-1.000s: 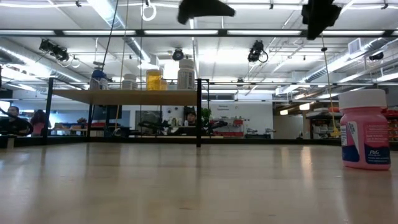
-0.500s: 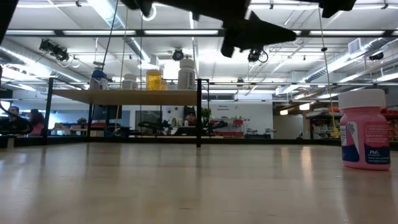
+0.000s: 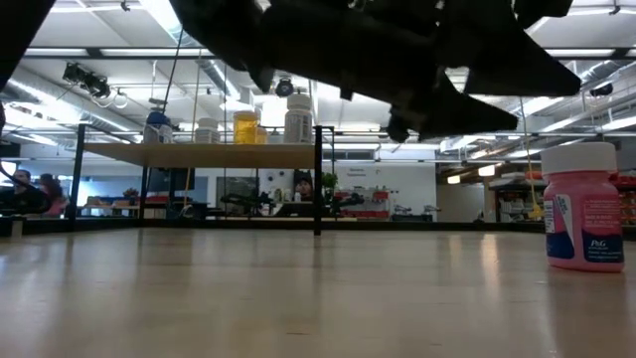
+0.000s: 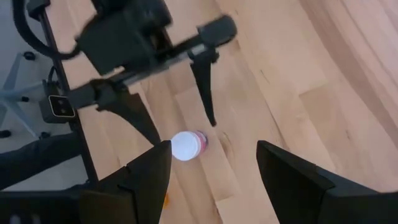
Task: Pick and place medicine bottles onto shelf by color
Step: Put the pink pill bottle on the shelf
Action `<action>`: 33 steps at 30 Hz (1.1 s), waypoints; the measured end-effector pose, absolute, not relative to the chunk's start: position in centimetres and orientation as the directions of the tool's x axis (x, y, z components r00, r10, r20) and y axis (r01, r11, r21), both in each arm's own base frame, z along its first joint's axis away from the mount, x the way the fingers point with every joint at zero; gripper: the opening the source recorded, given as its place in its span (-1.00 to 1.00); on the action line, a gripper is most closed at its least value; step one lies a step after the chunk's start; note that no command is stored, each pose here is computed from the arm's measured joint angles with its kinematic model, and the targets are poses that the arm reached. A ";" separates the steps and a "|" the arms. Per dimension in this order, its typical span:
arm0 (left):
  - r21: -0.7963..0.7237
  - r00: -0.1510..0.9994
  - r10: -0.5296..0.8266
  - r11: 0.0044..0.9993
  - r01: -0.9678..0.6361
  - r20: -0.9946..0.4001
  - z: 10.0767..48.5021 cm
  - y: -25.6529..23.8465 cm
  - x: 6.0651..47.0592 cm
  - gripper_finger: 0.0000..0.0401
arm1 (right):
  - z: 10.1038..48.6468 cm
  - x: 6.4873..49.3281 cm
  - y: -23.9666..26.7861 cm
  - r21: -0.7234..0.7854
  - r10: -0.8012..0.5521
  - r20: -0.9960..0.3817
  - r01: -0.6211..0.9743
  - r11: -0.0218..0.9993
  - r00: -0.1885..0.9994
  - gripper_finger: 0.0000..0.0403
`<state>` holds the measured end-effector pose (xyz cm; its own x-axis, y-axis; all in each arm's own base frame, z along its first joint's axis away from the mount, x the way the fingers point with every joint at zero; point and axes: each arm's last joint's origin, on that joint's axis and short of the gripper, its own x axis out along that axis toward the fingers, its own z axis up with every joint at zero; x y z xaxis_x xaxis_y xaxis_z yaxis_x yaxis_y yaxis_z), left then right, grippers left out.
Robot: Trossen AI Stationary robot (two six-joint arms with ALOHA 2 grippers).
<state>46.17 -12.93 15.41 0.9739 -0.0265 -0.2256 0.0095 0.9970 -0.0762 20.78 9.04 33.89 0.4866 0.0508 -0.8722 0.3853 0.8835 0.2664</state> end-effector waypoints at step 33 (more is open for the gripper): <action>0.022 0.956 -0.084 0.995 0.094 -0.282 11.9 -13.6 48.3 0.51 | 33.9 20.9 8.9 0.267 0.014 -0.864 0.434 0.861 0.503 0.21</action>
<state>48.32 -13.60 11.88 0.9559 -0.0837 -0.2816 0.0938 0.9953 0.0225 20.85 8.93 33.93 0.5028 0.0143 -0.8643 0.4340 0.8605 0.2667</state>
